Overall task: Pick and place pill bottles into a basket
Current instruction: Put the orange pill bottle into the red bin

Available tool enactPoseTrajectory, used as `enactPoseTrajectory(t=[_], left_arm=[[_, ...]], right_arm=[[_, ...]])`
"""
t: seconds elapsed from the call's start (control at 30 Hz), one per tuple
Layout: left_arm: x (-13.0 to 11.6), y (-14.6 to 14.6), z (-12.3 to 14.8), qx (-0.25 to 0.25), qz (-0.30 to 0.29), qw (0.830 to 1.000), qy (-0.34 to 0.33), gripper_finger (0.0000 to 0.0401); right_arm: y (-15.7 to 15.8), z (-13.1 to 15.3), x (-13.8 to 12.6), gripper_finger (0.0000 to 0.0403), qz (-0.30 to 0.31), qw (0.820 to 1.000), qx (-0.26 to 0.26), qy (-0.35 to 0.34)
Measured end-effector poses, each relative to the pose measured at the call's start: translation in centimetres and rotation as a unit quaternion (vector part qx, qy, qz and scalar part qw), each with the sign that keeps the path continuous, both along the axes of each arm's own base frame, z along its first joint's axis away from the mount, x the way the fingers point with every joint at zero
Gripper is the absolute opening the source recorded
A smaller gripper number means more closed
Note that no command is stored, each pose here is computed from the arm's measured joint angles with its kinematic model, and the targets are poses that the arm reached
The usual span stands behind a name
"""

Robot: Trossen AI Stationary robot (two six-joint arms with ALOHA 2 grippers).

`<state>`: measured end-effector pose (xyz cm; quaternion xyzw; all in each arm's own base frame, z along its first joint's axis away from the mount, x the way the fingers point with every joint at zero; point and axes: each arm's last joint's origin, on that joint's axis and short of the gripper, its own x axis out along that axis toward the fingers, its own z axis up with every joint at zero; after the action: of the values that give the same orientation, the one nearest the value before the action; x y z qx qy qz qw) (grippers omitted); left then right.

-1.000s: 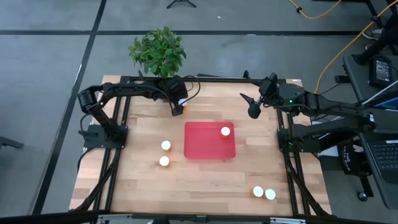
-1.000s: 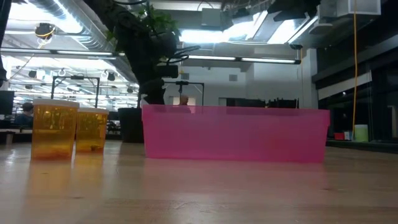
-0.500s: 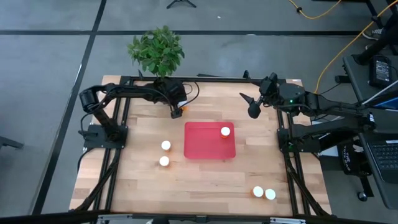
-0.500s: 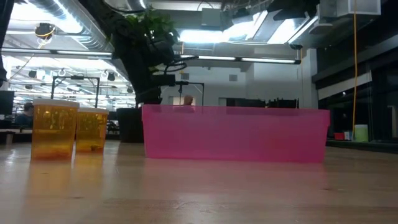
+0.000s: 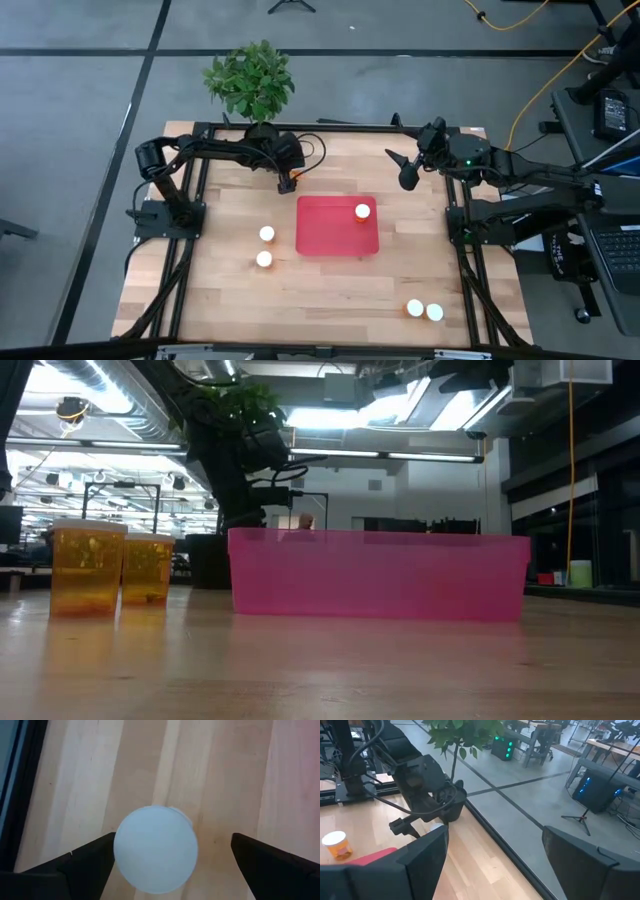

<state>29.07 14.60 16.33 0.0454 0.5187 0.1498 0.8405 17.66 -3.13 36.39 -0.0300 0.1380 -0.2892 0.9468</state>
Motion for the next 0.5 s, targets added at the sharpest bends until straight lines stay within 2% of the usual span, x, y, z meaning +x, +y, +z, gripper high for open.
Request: enactPoseTrajectory(t=[0.17, 0.5], left_arm=[[0.0, 0.0, 0.0, 0.001, 0.0, 1.0, 0.001, 0.0343], [-0.03, 0.01, -0.01, 0.004, 0.002, 1.0, 0.003, 0.0244]], right_arm=[[0.0, 0.0, 0.0, 0.0323, 0.0, 1.0, 0.0, 0.0], [0.0, 0.0, 0.0, 0.0323, 0.001, 1.0, 0.0, 0.001]])
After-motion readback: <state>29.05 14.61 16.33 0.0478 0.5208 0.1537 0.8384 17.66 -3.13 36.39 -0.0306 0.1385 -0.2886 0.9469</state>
